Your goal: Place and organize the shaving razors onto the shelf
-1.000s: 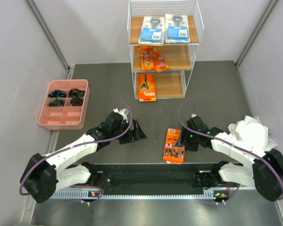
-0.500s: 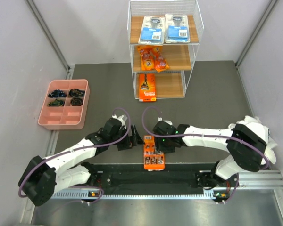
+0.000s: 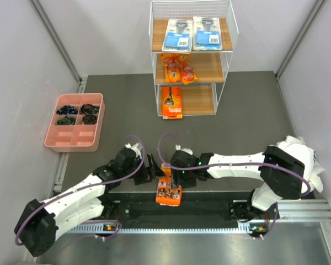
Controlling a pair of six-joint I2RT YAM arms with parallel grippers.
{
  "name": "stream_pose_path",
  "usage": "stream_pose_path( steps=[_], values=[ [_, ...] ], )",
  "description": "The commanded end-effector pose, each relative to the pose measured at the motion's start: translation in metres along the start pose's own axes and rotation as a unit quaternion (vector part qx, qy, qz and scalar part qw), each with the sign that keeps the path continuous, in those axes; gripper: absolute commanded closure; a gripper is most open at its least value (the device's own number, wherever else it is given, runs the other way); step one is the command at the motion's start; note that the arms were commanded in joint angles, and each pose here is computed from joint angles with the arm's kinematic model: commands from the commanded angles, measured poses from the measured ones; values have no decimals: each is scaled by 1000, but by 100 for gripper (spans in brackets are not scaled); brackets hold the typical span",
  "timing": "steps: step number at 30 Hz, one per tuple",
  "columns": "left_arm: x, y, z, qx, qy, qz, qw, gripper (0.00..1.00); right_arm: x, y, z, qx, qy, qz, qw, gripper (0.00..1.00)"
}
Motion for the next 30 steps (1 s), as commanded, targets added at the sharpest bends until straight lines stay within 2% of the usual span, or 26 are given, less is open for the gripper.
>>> stream_pose_path(
  steps=[1,11,24,30],
  values=[
    [-7,-3,-1,-13,-6,15,1000,2,-12,-3,-1,-19,2,24,1000,45],
    [-36,-6,15,-6,-37,58,998,10,-13,-4,-2,-23,3,22,999,45],
    [-59,-2,38,-43,-96,61,993,12,-13,-6,-2,-8,7,15,1000,46],
    [-63,5,43,-75,-109,54,990,18,-13,-5,-1,7,7,13,1000,47]
  ],
)
Point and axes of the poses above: each gripper's point midway between its finger pads, its own y axis out along the fingers, its own z axis along the line the jaws close on, x = y × z, the point moved 9 cm from there along -y, back along the fingers, and after that the axes turned 3 degrees about y, right-handed, at the moved point
